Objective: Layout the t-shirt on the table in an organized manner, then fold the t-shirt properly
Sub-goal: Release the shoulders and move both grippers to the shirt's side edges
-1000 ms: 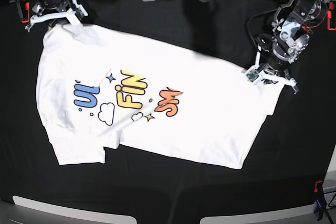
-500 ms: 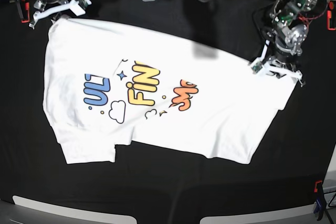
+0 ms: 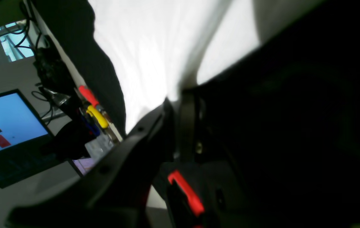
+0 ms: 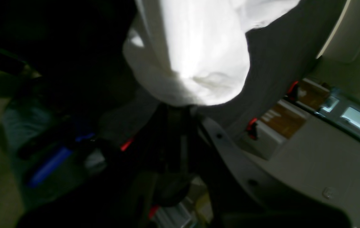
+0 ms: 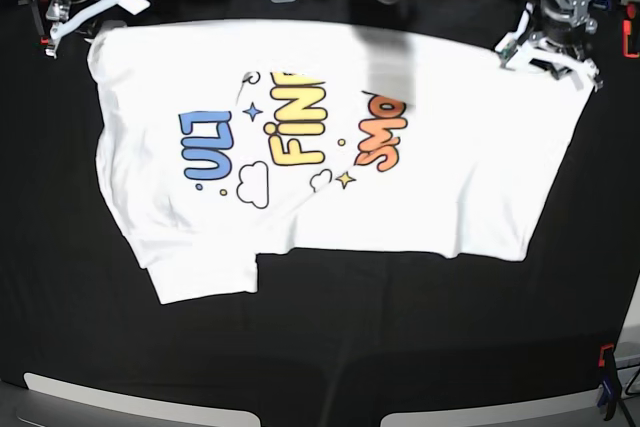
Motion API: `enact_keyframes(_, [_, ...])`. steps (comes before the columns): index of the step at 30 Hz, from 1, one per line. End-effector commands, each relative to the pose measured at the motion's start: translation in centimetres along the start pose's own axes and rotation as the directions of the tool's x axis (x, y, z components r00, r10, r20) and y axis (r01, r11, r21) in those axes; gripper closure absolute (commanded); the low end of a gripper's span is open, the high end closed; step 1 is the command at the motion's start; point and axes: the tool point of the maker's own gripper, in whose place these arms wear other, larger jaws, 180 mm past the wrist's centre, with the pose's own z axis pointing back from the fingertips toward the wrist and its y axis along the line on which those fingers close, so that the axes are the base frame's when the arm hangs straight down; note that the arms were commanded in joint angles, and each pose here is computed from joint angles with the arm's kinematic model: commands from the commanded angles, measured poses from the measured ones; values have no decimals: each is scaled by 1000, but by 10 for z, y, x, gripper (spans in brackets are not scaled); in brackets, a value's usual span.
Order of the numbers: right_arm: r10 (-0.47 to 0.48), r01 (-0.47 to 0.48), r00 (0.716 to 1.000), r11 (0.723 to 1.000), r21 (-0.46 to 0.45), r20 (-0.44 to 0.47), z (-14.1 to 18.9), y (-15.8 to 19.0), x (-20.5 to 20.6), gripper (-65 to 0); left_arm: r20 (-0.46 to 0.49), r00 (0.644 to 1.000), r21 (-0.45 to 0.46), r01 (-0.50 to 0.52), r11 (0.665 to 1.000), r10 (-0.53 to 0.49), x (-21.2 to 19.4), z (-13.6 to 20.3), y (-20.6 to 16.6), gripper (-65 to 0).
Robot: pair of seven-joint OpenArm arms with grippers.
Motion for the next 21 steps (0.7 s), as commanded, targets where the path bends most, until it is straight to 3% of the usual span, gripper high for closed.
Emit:
enact_keyframes(1, [17, -18, 1000, 999, -34, -25, 1, -11, -7, 0, -28, 1000, 47, -7, 999, 8, -8, 3, 13, 0])
enact_keyframes(6, [37, -37, 999, 999, -16, -26, 2, -6, -8, 0, -20, 1000, 10, -23, 1000, 23, -5, 23, 3, 0])
enact_keyframes(14, [91, -86, 995, 990, 116, -44, 21, 39, -20, 0, 5, 1000, -59, -27, 998, 28, -4, 47, -19, 0])
enact_keyframes(21, [45, -40, 997, 997, 63, -70, 19, 27, -24, 0, 1, 1000, -64, -26, 998, 26, -5, 48, -21, 0])
